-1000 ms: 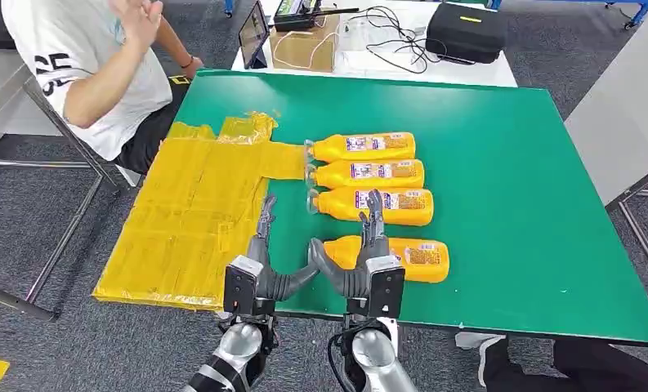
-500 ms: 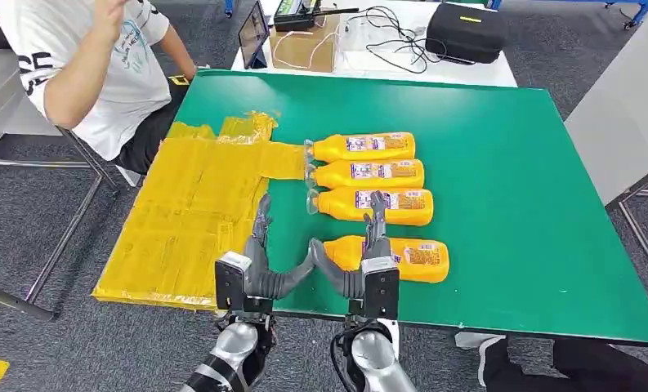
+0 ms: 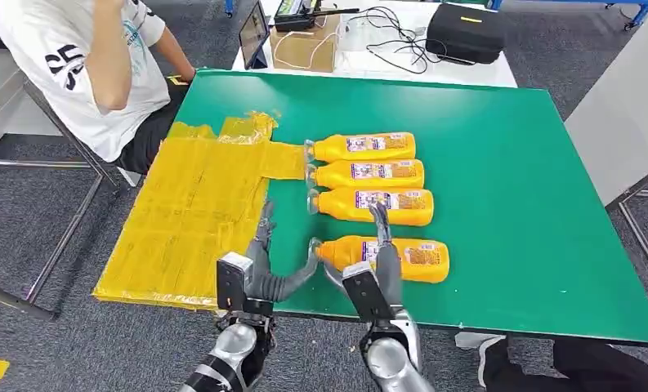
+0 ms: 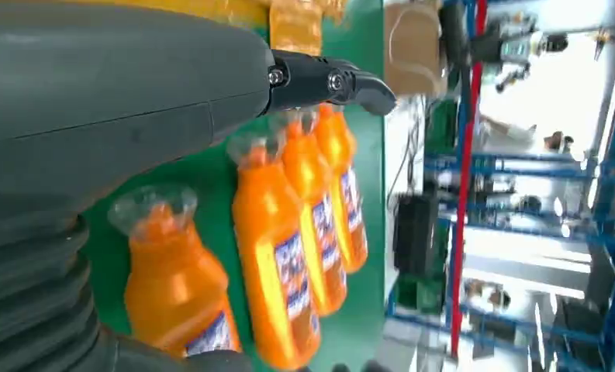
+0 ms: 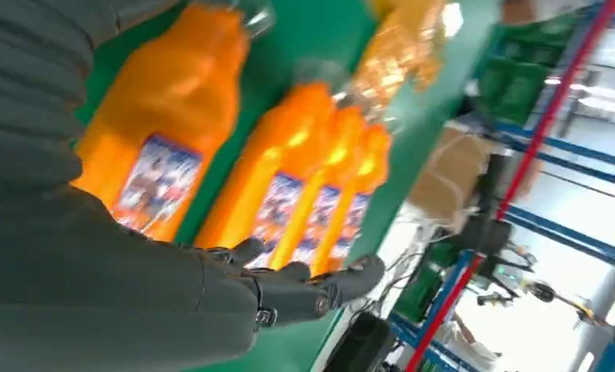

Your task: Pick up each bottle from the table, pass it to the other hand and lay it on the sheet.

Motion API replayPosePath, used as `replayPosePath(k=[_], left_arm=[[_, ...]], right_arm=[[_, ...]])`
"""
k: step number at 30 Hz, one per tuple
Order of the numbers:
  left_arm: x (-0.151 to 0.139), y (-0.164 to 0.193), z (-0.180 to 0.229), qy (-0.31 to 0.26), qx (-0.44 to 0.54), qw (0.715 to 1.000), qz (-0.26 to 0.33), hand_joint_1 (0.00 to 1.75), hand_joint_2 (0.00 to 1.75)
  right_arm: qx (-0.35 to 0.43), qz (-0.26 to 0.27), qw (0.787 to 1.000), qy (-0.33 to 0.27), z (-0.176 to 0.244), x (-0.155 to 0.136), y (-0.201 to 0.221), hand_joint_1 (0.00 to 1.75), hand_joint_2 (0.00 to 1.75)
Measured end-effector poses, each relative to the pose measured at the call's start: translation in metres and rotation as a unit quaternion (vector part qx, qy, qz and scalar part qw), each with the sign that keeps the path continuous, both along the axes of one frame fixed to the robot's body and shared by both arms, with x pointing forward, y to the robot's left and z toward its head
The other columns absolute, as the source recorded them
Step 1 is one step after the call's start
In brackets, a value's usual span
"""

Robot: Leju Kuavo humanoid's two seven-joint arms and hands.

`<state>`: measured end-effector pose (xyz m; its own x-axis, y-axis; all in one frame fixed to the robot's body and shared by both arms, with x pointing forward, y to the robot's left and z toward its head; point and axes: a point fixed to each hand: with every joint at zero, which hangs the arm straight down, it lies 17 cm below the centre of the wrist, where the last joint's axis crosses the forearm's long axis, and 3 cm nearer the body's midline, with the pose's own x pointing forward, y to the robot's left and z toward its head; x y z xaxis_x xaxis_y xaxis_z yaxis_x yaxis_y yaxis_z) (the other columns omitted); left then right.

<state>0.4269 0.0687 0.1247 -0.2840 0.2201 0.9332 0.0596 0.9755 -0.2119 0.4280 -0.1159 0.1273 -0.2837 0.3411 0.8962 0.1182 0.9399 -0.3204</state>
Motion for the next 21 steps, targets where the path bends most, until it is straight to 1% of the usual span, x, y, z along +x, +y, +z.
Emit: replayPosePath(k=[4,8,12,21], left_arm=[[0.0,-0.001,0.0,0.001,-0.004,1.0,-0.004,0.0,1.75],[-0.001,-0.003,0.0,-0.002,-0.003,1.0,-0.01,0.0,1.75],[-0.001,-0.002,-0.001,-0.003,0.004,1.0,-0.008,0.0,1.75],[-0.002,-0.003,0.0,-0.006,0.005,1.0,-0.016,0.0,1.75]], right_arm=[[-0.018,-0.01,1.0,0.011,-0.01,0.003,-0.014,0.0,1.75],[-0.054,-0.019,0.998,0.02,-0.019,0.005,-0.025,0.0,1.75],[-0.089,-0.035,0.995,0.029,-0.029,0.009,-0.047,0.0,1.75],[-0.187,-0.037,0.981,0.046,-0.041,0.022,-0.07,0.0,1.75]])
